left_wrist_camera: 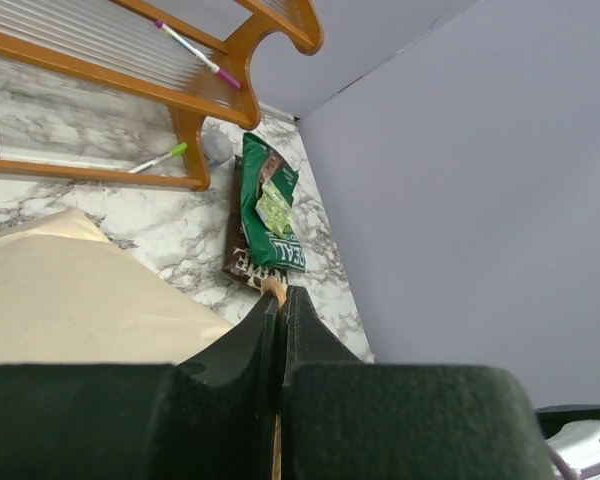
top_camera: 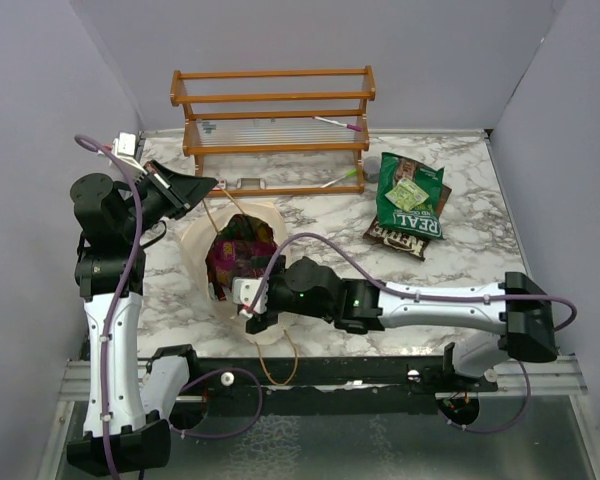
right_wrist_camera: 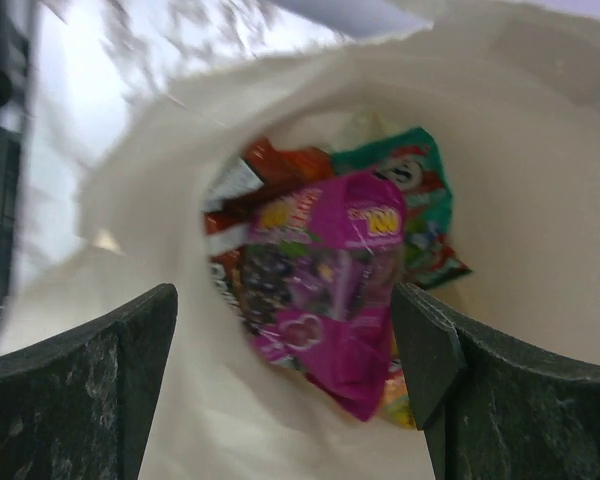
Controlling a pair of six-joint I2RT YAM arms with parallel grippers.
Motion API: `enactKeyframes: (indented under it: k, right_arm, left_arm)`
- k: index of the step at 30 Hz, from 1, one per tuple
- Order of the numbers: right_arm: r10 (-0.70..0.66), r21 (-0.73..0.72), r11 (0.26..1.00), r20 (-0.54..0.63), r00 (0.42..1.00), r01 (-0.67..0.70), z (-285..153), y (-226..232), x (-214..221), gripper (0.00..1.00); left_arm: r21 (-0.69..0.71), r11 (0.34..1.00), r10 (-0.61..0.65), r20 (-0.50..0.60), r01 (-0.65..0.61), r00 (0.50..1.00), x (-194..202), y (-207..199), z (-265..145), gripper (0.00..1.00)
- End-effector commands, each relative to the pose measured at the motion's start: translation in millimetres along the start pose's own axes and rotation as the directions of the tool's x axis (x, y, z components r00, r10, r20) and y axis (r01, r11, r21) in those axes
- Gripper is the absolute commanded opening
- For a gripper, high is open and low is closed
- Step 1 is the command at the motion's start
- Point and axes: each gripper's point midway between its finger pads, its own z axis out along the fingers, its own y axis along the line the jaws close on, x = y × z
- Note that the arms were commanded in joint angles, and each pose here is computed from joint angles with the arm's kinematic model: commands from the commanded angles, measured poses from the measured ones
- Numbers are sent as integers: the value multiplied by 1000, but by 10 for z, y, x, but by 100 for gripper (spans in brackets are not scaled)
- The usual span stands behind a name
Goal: Take the snacks out of the paper bag
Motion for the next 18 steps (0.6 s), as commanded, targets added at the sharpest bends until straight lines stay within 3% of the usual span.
enactKeyframes:
  k: [1, 5, 18]
  right_arm:
    - [-249, 125, 955, -147, 957, 268, 188, -336, 236, 88]
    - [-308, 103, 937, -202, 930, 333, 361, -308, 438, 88]
    - [-244, 111, 952, -293, 925, 286, 826, -556, 1035, 91]
  left_arm:
    - [17, 999, 38, 22, -38, 999, -57, -115, -53, 0]
    - [24, 999, 37, 23, -38, 999, -64, -128, -48, 0]
    - [28, 999, 38, 17, -38, 999, -82, -144, -35, 0]
